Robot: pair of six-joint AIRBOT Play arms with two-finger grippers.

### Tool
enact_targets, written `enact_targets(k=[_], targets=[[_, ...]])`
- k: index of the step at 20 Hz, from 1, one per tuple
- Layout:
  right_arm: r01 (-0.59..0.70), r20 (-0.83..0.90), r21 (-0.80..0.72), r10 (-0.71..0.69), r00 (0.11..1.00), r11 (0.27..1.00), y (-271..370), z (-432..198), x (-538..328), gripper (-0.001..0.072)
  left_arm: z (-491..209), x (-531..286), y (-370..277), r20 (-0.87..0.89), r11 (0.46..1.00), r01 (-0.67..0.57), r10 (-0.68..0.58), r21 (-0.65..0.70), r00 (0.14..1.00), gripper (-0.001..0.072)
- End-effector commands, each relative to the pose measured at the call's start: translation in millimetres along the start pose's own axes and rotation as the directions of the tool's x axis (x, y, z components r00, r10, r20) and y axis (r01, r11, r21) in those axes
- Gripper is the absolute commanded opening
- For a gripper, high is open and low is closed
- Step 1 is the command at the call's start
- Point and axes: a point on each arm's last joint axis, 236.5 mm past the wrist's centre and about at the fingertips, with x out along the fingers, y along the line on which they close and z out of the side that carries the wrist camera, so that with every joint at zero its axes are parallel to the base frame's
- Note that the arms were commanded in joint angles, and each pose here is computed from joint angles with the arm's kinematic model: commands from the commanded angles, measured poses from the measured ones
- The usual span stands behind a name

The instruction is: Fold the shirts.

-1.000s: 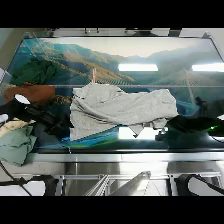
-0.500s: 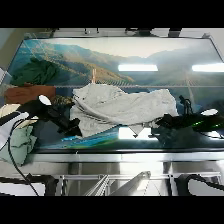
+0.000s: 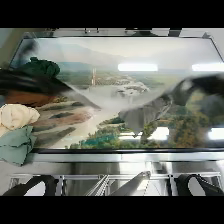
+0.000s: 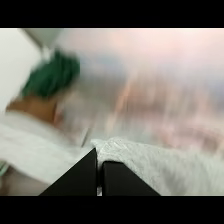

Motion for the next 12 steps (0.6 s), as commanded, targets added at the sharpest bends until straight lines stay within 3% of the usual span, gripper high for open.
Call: enact_targets(k=[1,4,6,9,12], targets=[[0.255,0.444,-0.329,-0.089,0.891,0.909,108.6,115.6,-88.3,0.0018,38.4,-82.2,-172.4,0.310,0.885,-0.012,-0.150,0.465,0.939,0.0020],[0.485,0.625,-0.400,-0.155,0.765,0.778,142.2,160.9,-130.9,0.0018,63.1,-137.2,-203.9,0.553,0.794,-0.329,-0.011,0.511,0.833,0.0022],[0.464,0.618,-0.414,-0.133,0.775,0.783,138.2,172.6,-128.6,0.0018,72.5,-156.3,-195.2,0.602,0.779,-0.410,0.053,0.474,0.797,0.0022],[0.248,0.502,-0.451,0.015,0.865,0.857,109.9,171.9,-95.5,0.0018,85.0,-157.7,-150.9,0.539,0.847,-0.324,0.053,0.422,0.840,0.0022],[0.094,0.273,-0.352,0.006,0.962,0.931,18.4,138.6,-21.5,0.0018,89.9,-110.6,-39.4,0.327,0.924,-0.268,0.173,0.273,0.929,0.0022]])
